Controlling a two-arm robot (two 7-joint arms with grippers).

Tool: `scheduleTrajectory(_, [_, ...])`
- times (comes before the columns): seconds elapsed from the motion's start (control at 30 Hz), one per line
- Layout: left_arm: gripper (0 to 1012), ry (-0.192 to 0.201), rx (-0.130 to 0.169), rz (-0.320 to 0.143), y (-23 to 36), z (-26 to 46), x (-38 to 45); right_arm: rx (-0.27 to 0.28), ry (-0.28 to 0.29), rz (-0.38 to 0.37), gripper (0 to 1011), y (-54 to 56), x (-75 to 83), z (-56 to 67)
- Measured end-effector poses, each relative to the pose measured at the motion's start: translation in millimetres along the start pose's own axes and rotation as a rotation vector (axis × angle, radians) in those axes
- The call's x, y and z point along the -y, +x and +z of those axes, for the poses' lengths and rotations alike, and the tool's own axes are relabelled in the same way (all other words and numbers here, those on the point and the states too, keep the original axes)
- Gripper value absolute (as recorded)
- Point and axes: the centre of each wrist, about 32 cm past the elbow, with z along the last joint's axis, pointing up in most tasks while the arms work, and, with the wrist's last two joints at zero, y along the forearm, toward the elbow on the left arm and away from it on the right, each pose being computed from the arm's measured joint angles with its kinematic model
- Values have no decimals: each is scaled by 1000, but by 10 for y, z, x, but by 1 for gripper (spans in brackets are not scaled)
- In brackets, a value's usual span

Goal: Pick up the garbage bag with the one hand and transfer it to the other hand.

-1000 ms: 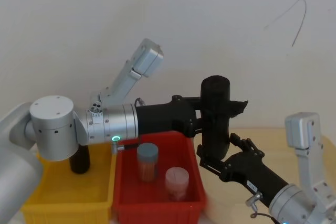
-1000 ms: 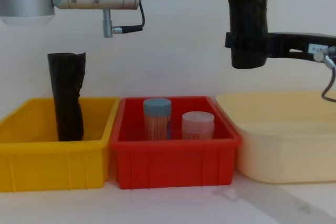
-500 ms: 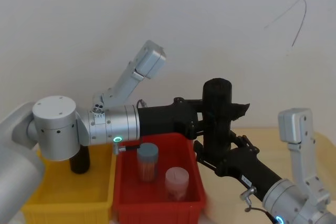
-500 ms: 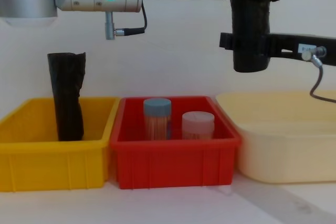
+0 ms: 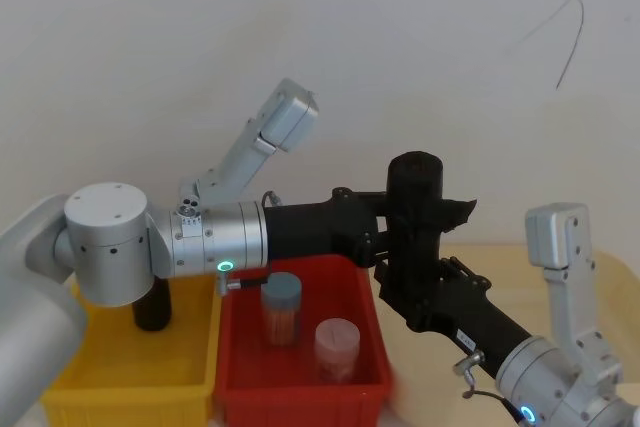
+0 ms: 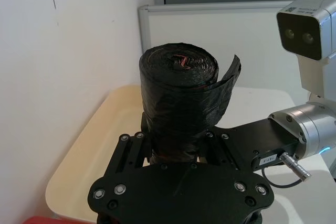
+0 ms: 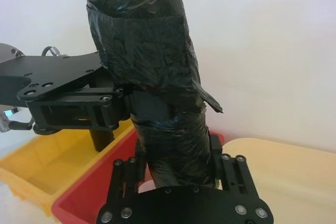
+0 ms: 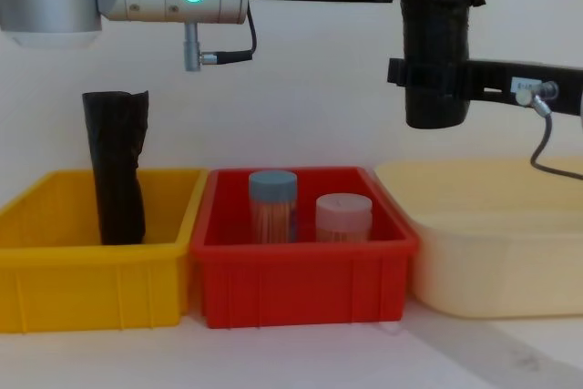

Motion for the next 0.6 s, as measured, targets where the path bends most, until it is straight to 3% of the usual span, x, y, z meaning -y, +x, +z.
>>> scheduleTrajectory(0.2, [435,1,-1,-1,2,-2,3,-1,-1,-1,577,3,-10,-2])
scheduleTrajectory(0.53, [440,1,-1,-2,3,-3,6,-2,-2,-2,573,5,-19,-5])
scheduleTrajectory(0.6, [478,1,-2,-3,3,-3,6,-2,-2,-2,572,5,-19,-5])
